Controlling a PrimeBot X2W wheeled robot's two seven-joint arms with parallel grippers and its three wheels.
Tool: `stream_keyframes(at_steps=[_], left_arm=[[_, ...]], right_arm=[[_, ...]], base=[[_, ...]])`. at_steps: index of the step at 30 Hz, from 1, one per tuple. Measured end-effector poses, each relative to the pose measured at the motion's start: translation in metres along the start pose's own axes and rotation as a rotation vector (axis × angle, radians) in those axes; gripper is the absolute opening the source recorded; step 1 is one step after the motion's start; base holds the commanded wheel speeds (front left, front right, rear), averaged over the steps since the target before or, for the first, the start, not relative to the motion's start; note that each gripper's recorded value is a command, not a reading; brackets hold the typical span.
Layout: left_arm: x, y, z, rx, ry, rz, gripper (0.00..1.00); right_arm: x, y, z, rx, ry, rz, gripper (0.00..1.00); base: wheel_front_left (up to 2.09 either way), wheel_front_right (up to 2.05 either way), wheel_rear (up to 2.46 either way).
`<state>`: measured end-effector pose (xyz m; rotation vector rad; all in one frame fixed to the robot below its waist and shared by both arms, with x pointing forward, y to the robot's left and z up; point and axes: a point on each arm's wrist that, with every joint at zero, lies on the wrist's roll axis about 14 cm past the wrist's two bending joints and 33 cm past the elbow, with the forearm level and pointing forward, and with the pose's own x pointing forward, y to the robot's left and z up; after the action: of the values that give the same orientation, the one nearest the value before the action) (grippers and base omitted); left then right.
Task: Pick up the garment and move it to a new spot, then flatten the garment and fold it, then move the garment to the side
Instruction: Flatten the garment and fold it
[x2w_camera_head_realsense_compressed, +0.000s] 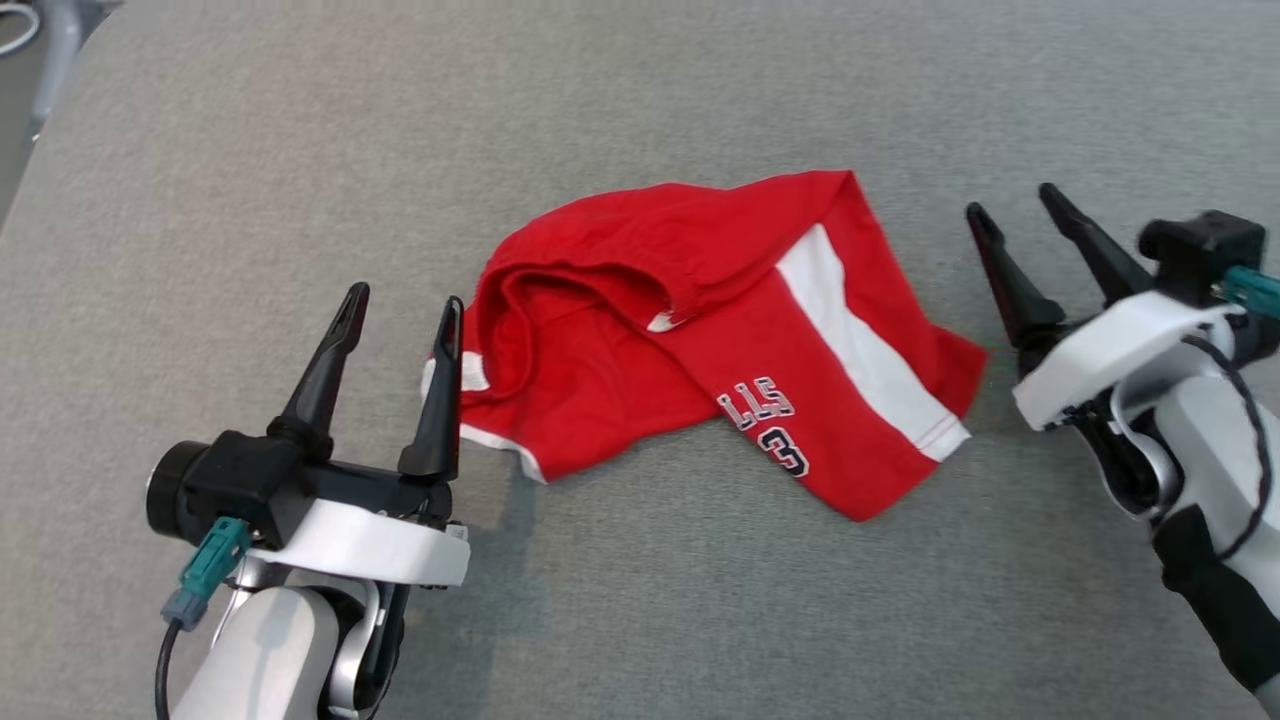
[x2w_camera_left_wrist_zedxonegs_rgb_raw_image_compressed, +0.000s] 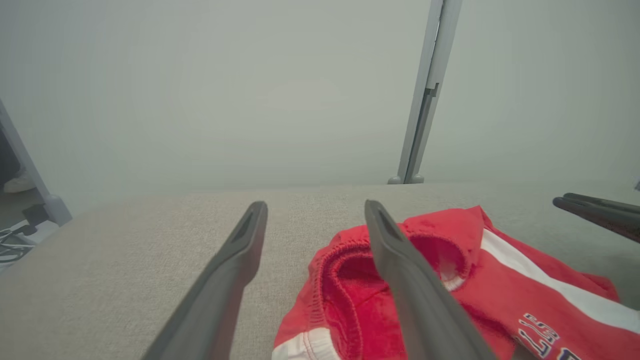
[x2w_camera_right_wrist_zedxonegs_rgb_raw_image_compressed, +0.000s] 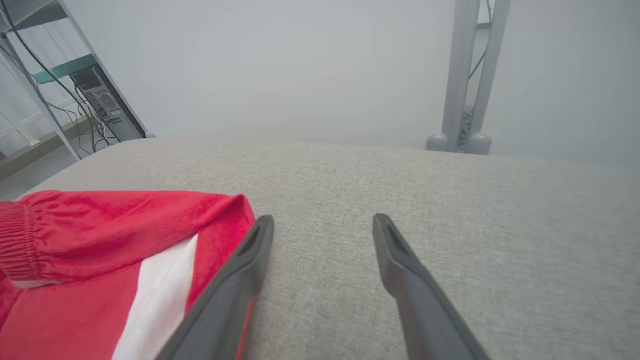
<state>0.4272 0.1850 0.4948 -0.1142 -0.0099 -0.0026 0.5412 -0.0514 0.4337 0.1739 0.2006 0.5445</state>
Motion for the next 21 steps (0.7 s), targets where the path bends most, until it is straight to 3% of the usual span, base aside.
stream_keyframes(at_steps=[8,16,21], left_arm=[[0.0,-0.019,0.006,0.015,0.006,-0.07,1.0],[-0.019,-0.038,0.0,0.019,0.052,-0.121,1.0],[-0.027,-0.049,-0.001,0.013,0.07,-0.149,1.0]], right_arm=[[-0.074,-0.049,0.048,-0.046,-0.184,-0.207,1.0],[-0.153,-0.039,0.065,-0.086,-0.262,-0.324,1.0],[-0.182,-0.025,0.07,-0.087,-0.265,-0.364,1.0]], base=[[0.0,0.0,0.0],[0.0,0.0,0.0],[0.0,0.0,0.0]])
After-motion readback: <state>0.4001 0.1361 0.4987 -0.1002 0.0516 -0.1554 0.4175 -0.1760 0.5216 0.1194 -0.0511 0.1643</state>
